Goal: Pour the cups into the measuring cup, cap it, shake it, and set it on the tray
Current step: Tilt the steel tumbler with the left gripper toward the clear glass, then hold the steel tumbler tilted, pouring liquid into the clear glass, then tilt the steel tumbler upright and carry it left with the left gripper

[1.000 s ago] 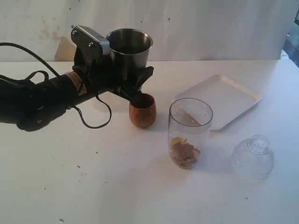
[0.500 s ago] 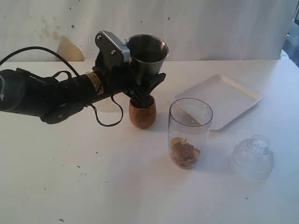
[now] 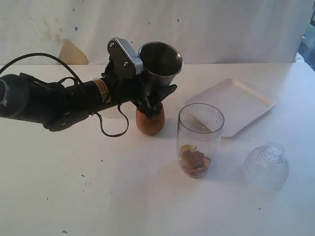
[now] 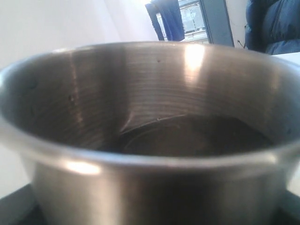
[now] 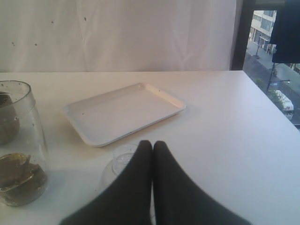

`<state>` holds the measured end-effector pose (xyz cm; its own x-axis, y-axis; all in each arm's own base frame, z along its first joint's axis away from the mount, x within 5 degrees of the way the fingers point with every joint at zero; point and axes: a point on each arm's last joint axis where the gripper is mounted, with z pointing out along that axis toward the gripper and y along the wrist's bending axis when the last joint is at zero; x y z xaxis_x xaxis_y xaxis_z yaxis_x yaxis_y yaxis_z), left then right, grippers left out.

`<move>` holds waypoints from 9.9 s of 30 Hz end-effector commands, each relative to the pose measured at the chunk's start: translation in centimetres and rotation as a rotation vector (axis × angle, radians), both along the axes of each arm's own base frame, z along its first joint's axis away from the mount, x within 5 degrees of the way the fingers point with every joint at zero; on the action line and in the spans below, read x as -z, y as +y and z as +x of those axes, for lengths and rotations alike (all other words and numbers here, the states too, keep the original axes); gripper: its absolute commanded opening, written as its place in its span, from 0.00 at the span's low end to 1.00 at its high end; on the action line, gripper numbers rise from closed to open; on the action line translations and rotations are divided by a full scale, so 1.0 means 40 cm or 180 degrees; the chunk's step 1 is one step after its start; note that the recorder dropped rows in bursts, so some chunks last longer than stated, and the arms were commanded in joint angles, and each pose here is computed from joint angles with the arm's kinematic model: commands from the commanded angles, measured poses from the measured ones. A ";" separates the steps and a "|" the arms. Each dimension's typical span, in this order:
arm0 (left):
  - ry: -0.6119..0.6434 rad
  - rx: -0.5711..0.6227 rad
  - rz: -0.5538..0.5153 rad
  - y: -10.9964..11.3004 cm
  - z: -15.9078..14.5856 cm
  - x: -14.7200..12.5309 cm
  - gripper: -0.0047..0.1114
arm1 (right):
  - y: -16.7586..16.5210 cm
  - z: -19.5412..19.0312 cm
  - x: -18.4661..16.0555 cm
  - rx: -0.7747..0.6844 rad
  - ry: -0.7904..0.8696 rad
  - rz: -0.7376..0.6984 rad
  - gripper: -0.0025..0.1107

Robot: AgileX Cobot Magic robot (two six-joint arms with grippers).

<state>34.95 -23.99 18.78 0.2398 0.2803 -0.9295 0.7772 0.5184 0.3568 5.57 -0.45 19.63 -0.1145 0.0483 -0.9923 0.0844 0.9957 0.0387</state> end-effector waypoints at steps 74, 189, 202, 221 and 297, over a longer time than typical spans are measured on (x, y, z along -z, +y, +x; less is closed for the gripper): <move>-0.1134 0.0441 0.0864 -0.085 -0.038 -0.034 0.04 | 0.000 0.000 0.004 0.0003 -0.0015 0.0059 0.02; -0.1956 0.0552 0.1749 -0.080 -0.033 -0.017 0.04 | 0.000 0.000 0.005 -0.0001 0.0000 0.0032 0.02; -0.2096 0.0576 0.1850 -0.080 -0.033 -0.016 0.04 | 0.000 0.000 0.005 -0.0001 0.0000 0.0032 0.02; -0.0700 0.0280 0.0781 -0.081 -0.031 -0.025 0.04 | 0.000 0.000 0.005 -0.0001 0.0000 0.0032 0.02; 0.0808 -0.2523 -0.1411 0.554 0.110 0.216 0.04 | 0.000 0.000 0.005 0.0000 0.0007 0.0033 0.02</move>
